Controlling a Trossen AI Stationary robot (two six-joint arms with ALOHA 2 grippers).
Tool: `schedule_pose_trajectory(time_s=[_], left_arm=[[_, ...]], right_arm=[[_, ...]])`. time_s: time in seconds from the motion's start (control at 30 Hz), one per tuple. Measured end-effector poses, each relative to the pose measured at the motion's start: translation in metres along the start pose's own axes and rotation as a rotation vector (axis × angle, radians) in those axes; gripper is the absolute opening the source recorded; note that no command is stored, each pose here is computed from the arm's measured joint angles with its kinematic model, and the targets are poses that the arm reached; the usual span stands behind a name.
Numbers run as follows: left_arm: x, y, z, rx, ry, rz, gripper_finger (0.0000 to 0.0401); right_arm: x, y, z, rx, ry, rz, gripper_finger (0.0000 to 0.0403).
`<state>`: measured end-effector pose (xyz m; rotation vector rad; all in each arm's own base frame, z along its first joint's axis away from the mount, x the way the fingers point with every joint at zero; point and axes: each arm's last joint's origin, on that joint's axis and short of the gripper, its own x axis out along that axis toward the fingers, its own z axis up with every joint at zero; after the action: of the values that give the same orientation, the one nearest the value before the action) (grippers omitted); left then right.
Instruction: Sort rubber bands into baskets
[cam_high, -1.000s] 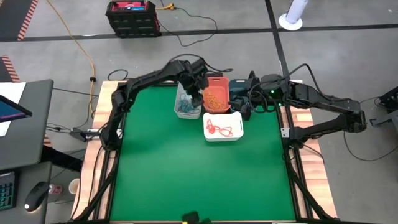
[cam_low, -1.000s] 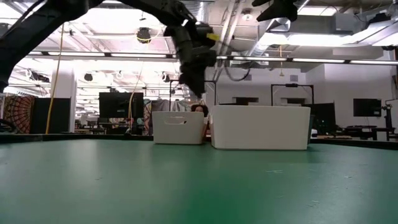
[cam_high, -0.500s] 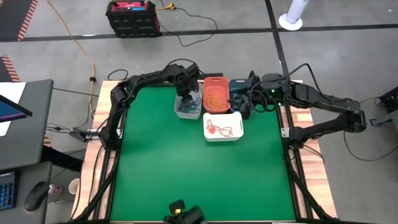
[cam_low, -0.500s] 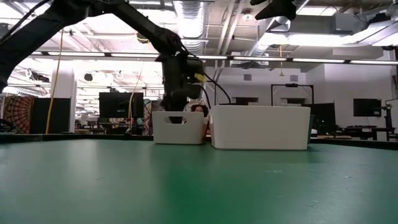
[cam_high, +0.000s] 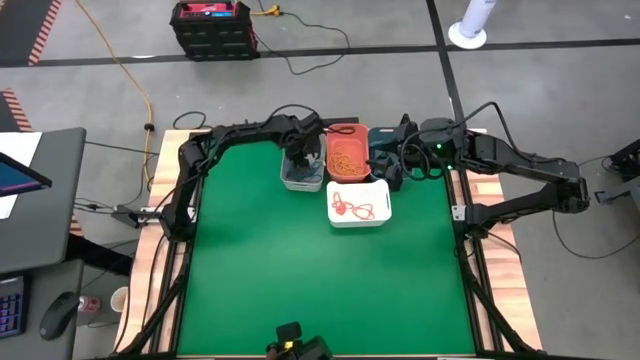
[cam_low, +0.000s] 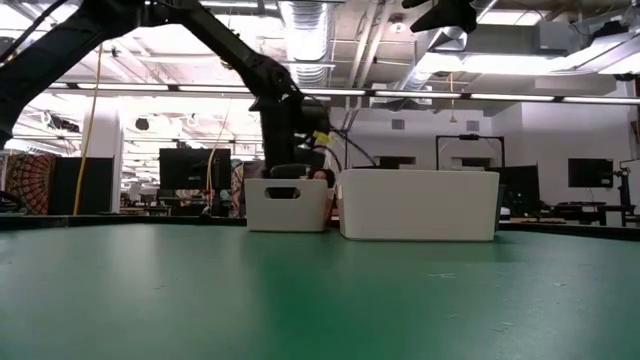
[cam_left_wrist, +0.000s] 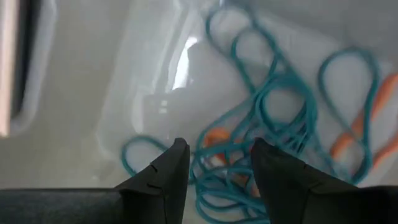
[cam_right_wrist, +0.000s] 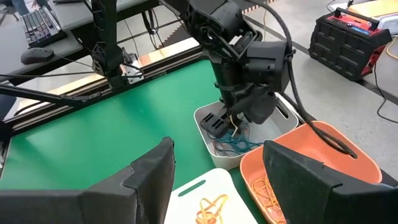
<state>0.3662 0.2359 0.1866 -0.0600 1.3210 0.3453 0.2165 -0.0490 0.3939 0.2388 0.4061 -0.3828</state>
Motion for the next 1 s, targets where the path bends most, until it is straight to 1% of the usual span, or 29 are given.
schedule_pose_trajectory(time_s=[0.2,0.3,0.4,0.47,0.53,0.7,0.73,0.9,1.0], left_arm=[[0.015,-0.002,-0.015,-0.006,0.060,-0.040,0.0162],[0.016,-0.005,-0.017,0.007,0.046,-0.087,0.0162],[0.019,-0.008,-0.016,0.017,0.026,-0.082,0.0158],[0.021,-0.010,-0.015,0.019,0.002,-0.084,0.0143],[0.023,-0.011,-0.014,0.017,-0.019,-0.083,0.0118],[0.026,-0.013,-0.013,0.020,-0.031,-0.059,0.0021],[0.025,-0.013,-0.013,0.015,-0.032,-0.055,0.0012],[0.008,-0.006,-0.006,-0.003,-0.041,-0.077,0.0003],[-0.018,0.001,0.001,-0.012,-0.098,-0.103,0.0002]], right_arm=[[0.000,0.000,0.000,0.000,0.000,0.000,0.0269],[0.000,0.000,0.000,0.000,0.000,0.000,0.0269],[0.000,0.000,0.000,0.000,0.000,0.000,0.0269],[0.000,0.000,0.000,0.000,0.000,0.000,0.0269],[0.000,0.000,0.000,0.000,0.000,0.000,0.0269],[0.000,0.000,0.000,0.006,0.000,0.000,0.0269],[0.000,0.000,0.000,0.007,0.001,0.000,0.0269],[0.000,0.000,0.000,0.005,0.000,0.000,0.0269],[0.000,0.000,0.000,0.002,0.001,0.001,0.0269]])
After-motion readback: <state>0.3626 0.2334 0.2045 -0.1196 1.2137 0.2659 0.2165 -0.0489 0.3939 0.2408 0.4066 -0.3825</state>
